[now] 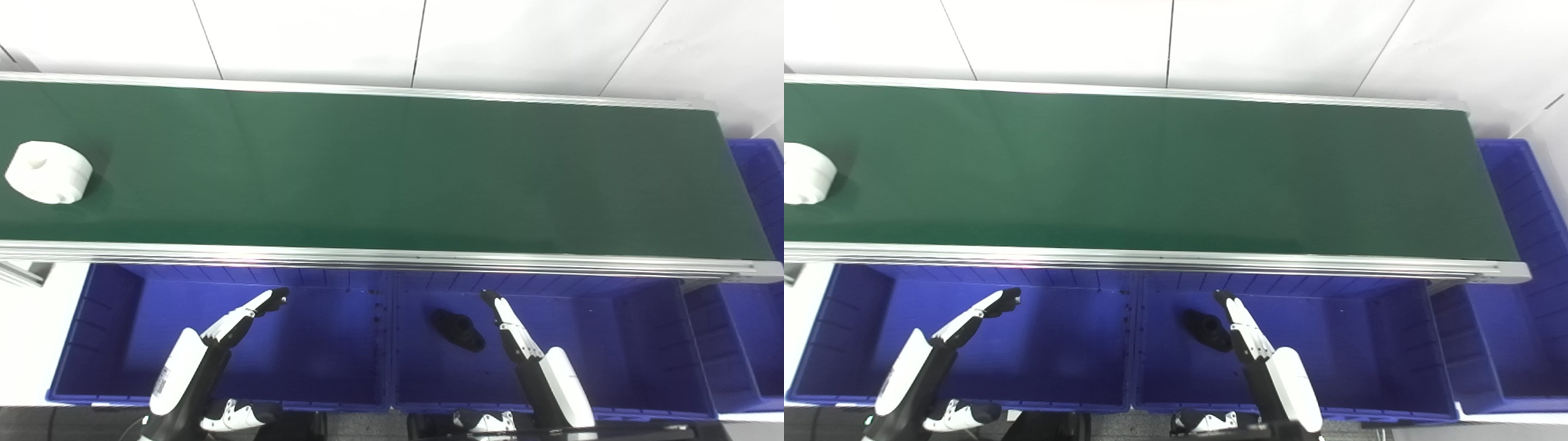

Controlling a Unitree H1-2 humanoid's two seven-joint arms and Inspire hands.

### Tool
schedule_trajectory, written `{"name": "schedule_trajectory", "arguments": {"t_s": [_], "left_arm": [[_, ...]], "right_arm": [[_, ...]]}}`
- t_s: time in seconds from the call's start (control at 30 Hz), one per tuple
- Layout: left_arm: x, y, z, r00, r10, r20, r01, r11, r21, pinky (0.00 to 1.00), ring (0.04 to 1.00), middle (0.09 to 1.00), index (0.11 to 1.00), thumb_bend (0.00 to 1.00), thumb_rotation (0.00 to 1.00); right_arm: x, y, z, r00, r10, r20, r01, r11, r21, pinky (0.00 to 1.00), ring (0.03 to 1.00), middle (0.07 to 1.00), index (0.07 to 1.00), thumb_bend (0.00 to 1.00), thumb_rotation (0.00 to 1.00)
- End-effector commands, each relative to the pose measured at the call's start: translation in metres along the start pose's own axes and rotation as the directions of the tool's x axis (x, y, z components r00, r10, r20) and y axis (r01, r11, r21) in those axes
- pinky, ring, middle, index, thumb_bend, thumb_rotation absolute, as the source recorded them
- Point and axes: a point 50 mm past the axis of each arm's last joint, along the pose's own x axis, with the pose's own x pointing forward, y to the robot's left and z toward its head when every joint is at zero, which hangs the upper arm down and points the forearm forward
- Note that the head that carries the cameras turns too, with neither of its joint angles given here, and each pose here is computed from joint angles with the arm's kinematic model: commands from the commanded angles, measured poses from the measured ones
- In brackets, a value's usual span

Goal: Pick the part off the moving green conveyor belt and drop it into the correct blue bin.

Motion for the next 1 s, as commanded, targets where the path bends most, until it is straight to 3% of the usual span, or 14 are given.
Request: {"name": "schedule_trajectory", "arguments": {"t_s": [0.0, 0.1, 0.17, 0.53, 0.97], "left_arm": [[0.001, 0.006, 0.009, 0.999, 0.004, 0.049, -0.005, 1.000, 0.015, 0.81, 0.838, 0.871, 0.903, 0.82, 0.97], [0.004, 0.008, 0.009, 0.999, -0.004, 0.047, 0.003, 1.000, 0.023, 0.84, 0.852, 0.888, 0.916, 0.82, 0.95], [0.007, 0.009, 0.009, 0.999, 0.001, 0.039, -0.002, 1.000, 0.021, 0.84, 0.862, 0.895, 0.920, 0.82, 0.96], [0.019, 0.006, 0.017, 0.999, 0.018, 0.030, -0.019, 1.000, 0.022, 0.84, 0.868, 0.892, 0.919, 0.76, 0.95], [0.024, 0.005, 0.017, 1.000, 0.007, 0.030, -0.007, 1.000, 0.014, 0.85, 0.880, 0.903, 0.924, 0.74, 0.91]], "right_arm": [[0.000, -0.006, 0.006, 1.000, -0.021, 0.016, 0.021, 1.000, -0.007, 0.90, 0.977, 1.000, 1.000, 0.73, 0.90], [0.001, -0.008, 0.007, 1.000, -0.019, 0.015, 0.019, 0.999, -0.042, 0.90, 0.973, 1.000, 1.000, 0.67, 0.98], [0.007, -0.008, 0.007, 0.999, -0.038, 0.014, 0.039, 0.997, -0.059, 0.89, 0.967, 0.995, 0.996, 0.68, 1.00], [0.019, -0.013, 0.007, 0.999, -0.054, -0.006, 0.054, 0.998, -0.038, 0.85, 0.936, 0.977, 0.983, 0.63, 1.00], [0.028, -0.019, 0.000, 1.000, -0.015, -0.011, 0.015, 1.000, 0.004, 0.90, 0.982, 1.000, 1.000, 0.60, 1.00]]}}
